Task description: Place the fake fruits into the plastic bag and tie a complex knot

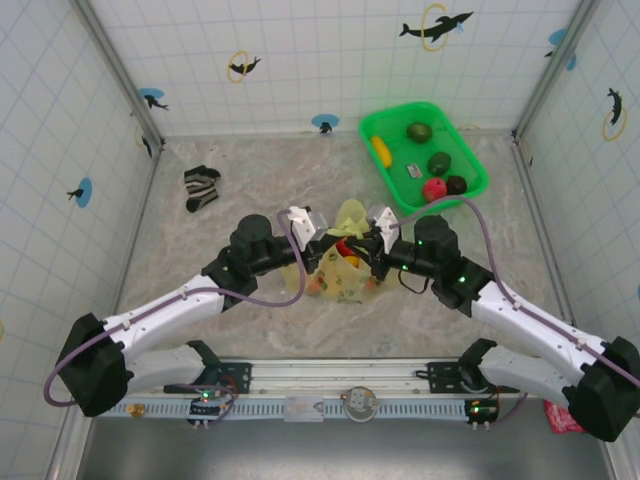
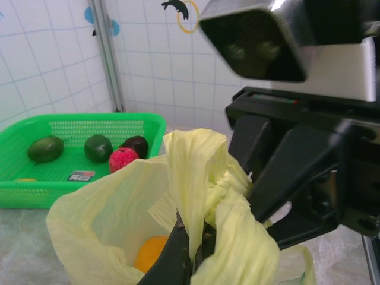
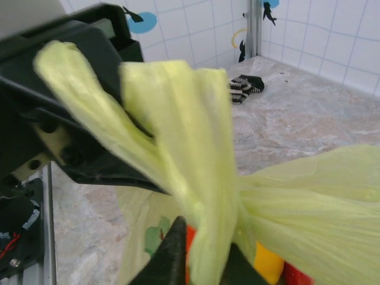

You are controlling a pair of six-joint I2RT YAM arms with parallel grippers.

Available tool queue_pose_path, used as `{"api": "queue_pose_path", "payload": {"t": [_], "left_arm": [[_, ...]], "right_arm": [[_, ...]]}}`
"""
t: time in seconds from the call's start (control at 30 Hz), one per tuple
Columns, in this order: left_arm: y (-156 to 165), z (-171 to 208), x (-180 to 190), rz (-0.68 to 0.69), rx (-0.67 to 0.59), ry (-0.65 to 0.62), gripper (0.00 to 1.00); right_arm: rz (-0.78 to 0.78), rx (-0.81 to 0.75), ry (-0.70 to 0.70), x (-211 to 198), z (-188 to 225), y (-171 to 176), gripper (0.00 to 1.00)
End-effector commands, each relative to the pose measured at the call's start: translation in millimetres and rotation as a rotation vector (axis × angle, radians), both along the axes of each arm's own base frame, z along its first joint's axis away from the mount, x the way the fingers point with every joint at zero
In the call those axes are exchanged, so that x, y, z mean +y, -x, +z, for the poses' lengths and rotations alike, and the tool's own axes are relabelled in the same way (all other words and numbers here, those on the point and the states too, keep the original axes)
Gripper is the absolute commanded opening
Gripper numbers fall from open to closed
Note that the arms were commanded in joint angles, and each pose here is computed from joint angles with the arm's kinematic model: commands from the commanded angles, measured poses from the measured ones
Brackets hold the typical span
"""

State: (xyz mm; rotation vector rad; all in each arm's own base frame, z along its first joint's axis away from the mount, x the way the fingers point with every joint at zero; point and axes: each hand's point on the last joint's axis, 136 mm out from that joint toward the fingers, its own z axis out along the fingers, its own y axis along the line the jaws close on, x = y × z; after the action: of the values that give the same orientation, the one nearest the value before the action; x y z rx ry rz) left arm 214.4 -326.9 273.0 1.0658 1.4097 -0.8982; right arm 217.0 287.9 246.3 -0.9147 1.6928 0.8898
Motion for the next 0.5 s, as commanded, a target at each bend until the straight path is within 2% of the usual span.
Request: {"api": "queue_pose_path", "payload": {"t": [0.0,0.23,0.47], "left_arm": [[3.5,13.7,-2.0,-0.037,-0.012,0.005,0.00],[7.1,13.1,-3.7,-0.065,-0.020,-0.026,0.05],[7.9,13.1,-4.7,-0.079,-0.034,-0.048,0.10]], "right_arm": [[-0.022,-0.061,-0.035,4.6,17.7,-10.0,0.11],[-0.017,-0.067,-0.012,5.2,17.7,-10.7,0.04],[-0.009,-0.070,-0.007,5.2,21.3,-10.7,0.01]]}}
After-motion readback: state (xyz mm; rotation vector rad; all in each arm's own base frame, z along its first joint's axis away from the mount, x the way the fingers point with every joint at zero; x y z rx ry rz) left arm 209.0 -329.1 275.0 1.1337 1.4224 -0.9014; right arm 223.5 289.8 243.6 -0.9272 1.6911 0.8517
